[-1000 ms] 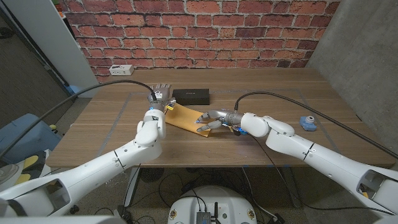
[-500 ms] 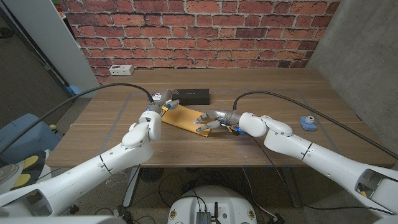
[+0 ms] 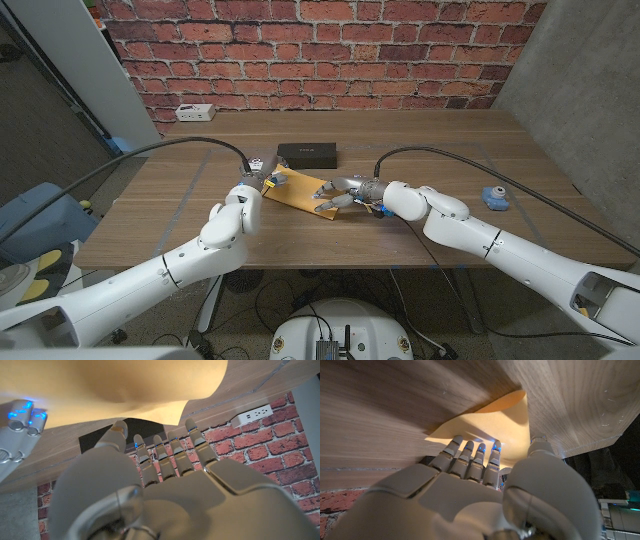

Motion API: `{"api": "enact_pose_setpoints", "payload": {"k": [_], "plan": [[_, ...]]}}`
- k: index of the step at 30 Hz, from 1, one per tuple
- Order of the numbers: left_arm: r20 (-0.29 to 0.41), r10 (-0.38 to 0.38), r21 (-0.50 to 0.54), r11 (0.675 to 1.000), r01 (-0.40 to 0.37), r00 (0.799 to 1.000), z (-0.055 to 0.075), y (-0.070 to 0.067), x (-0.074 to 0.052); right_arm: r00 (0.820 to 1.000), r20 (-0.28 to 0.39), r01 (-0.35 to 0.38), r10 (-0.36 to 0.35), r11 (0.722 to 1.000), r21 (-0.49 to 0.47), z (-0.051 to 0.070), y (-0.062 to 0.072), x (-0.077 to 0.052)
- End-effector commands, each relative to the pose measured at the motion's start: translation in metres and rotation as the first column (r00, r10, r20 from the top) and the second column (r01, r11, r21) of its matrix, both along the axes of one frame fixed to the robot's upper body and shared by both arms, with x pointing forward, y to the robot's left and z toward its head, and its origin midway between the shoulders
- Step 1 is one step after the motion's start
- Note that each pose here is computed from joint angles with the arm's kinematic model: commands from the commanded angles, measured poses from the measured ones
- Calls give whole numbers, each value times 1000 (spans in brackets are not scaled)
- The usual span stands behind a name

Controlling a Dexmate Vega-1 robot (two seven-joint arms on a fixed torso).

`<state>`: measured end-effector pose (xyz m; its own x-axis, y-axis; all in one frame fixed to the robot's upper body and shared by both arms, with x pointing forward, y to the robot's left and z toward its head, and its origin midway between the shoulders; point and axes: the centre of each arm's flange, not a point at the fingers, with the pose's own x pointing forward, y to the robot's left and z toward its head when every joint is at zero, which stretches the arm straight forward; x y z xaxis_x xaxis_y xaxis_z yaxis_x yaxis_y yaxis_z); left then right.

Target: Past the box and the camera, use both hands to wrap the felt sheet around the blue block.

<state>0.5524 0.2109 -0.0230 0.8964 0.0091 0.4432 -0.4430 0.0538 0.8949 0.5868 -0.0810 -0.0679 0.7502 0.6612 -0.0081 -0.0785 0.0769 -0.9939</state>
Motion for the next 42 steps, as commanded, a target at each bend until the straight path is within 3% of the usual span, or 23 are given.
{"api": "enact_pose_setpoints", "payload": {"k": [1, 10, 24, 36, 42], "plan": [[-43, 54, 93, 994, -50, 998, -17, -6, 13, 1000, 2, 1, -1, 1000, 10, 0, -3, -2], [-98, 66, 111, 992, -55, 993, -26, -9, 27, 1000, 0, 5, -5, 1000, 13, 1, -6, -1], [-194, 119, 172, 981, -85, 974, -28, -10, 36, 1000, 0, 10, -10, 1000, 19, 3, -7, 6], [-173, 114, 168, 982, -84, 978, -24, -11, 40, 1000, -1, 10, -10, 999, 38, 5, -8, 9], [-115, 70, 110, 992, -58, 991, -17, -7, 34, 1000, -5, -8, 8, 994, 113, 10, -15, 11]]}}
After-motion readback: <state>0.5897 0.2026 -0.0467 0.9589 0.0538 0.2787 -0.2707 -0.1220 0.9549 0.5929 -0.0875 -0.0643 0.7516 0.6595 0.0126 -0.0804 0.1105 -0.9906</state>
